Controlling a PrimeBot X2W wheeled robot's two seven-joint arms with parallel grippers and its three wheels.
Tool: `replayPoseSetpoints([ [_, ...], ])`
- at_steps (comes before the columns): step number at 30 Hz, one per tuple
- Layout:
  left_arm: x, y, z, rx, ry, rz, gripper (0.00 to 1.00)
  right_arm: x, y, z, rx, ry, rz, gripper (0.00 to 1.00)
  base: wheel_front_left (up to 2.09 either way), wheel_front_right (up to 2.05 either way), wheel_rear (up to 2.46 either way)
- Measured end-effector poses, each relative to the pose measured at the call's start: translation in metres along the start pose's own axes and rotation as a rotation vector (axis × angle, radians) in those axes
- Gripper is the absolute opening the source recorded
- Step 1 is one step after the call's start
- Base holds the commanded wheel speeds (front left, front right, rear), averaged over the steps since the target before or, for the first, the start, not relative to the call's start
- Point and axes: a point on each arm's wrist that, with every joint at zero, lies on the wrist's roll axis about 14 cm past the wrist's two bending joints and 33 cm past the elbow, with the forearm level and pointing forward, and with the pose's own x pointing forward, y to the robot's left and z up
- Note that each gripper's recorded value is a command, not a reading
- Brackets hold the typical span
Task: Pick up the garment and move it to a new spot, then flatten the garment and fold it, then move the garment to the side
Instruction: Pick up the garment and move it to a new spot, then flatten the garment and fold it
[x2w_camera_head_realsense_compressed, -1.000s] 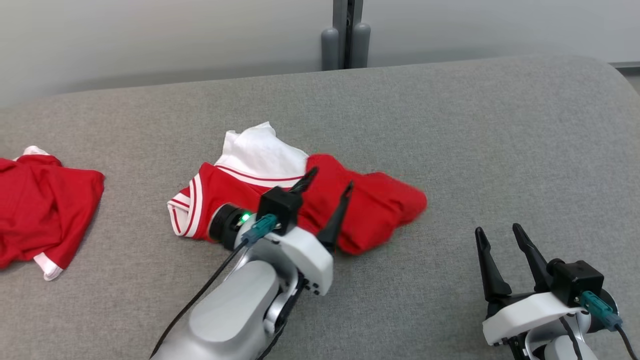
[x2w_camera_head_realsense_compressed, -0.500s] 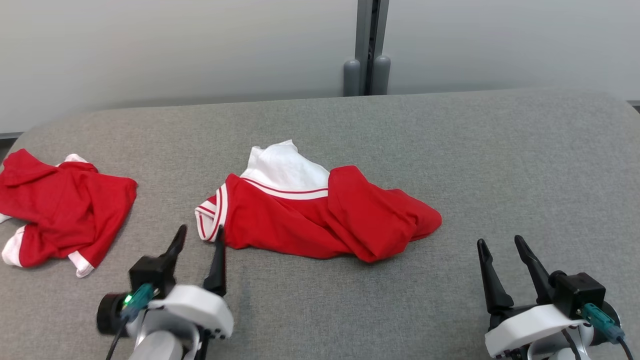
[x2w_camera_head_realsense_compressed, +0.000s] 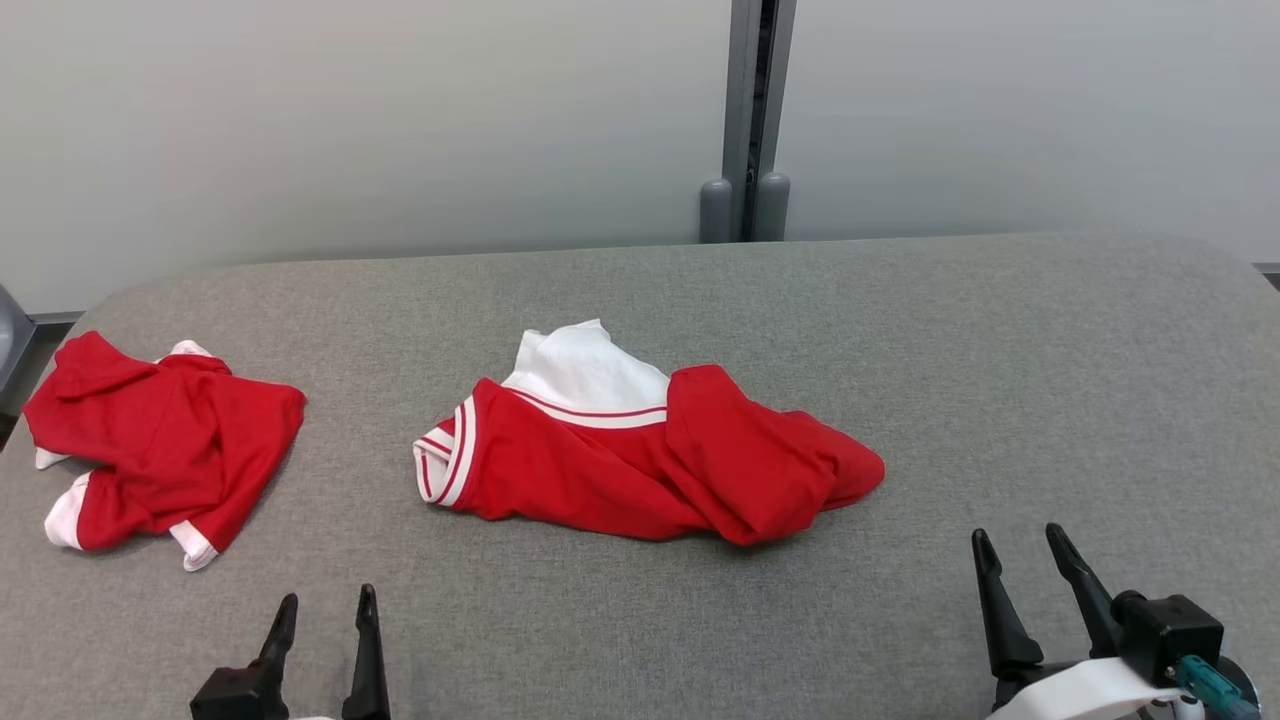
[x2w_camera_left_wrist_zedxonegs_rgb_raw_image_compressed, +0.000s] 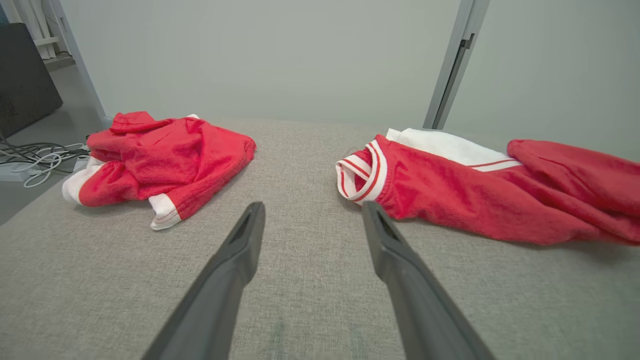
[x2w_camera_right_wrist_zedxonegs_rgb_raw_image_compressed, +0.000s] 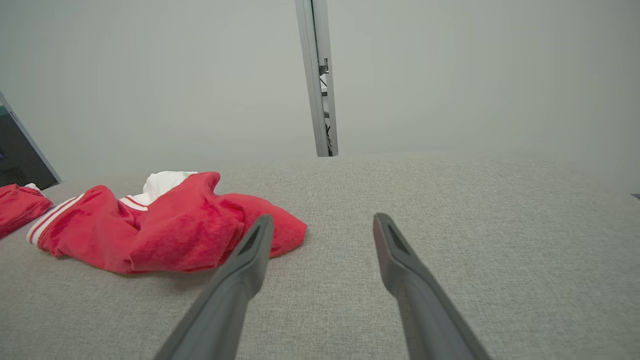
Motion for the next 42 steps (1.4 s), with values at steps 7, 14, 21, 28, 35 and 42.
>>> replayPoseSetpoints([
  [7,-0.006,0.000,-0.010,-0.004,0.024,-0.008,1.00,-0.005,0.001,-0.008,0.002,0.024,0.002,1.00,0.00,0.00,0.00],
  [14,0.003,-0.006,-0.014,0.004,0.041,-0.034,1.00,-0.001,0.004,-0.015,0.005,0.044,0.010,1.00,0.00,0.00,0.00],
  [21,0.047,-0.034,-0.020,-0.023,0.080,-0.125,1.00,0.016,0.002,-0.023,0.007,0.070,0.013,1.00,0.00,0.00,0.00],
  [28,0.108,-0.063,-0.016,-0.010,0.165,-0.203,1.00,0.027,-0.001,-0.035,0.009,0.103,0.010,1.00,0.00,0.00,0.00],
  [35,0.160,-0.084,-0.017,0.051,0.286,-0.258,1.00,0.031,-0.012,-0.048,0.017,0.141,-0.021,1.00,0.00,0.00,0.00],
  [42,0.180,-0.094,-0.035,0.109,0.433,-0.285,1.00,0.030,-0.022,-0.055,0.027,0.162,-0.053,1.00,0.00,0.00,0.00],
])
